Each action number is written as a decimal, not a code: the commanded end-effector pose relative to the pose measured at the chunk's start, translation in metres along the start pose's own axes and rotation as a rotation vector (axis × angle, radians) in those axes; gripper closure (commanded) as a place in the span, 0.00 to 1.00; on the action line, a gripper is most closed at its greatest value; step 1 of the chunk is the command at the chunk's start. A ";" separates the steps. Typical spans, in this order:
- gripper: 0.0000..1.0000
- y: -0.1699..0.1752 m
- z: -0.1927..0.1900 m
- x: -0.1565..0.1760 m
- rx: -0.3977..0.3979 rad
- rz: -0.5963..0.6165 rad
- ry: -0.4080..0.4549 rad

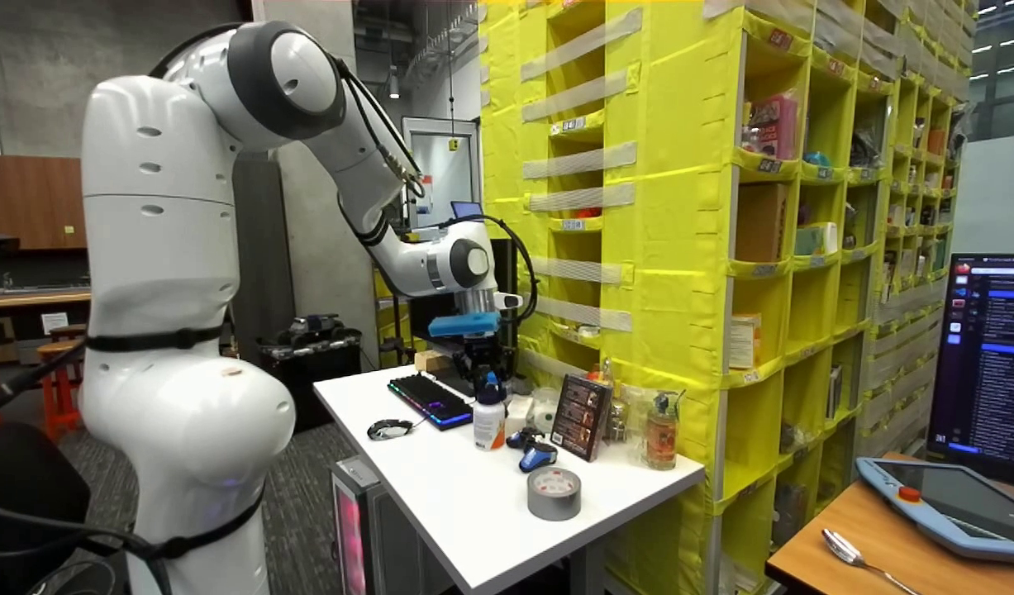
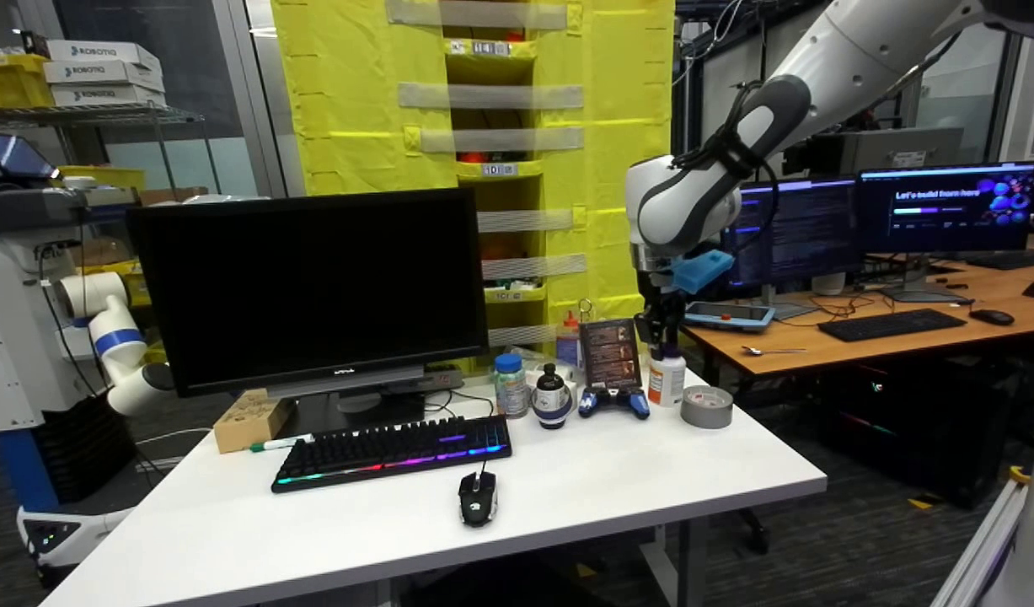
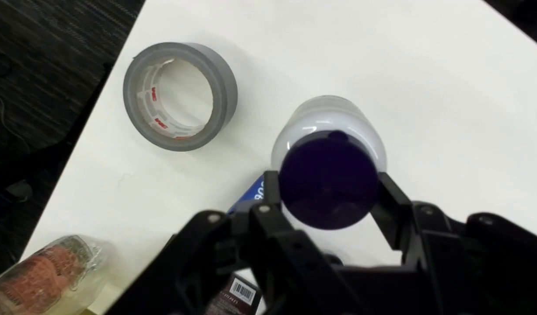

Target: Remove the white bottle from the grey masking tape, put it on the table and hen put it back in the center of the grey masking tape

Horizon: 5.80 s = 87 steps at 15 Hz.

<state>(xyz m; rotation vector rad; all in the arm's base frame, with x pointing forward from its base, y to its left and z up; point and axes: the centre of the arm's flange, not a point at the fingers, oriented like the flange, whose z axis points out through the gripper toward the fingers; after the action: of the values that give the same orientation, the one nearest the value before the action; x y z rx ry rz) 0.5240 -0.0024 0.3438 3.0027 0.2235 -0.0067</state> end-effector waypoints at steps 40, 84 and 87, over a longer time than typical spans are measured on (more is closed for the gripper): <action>0.00 0.043 0.031 0.036 0.031 0.180 0.076; 0.00 0.076 0.021 -0.015 0.194 0.475 0.063; 0.00 0.074 0.020 -0.015 0.191 0.471 0.063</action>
<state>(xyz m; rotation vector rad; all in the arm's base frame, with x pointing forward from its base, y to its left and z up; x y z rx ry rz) 0.5203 -0.0815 0.3327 3.1660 -0.5153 0.1185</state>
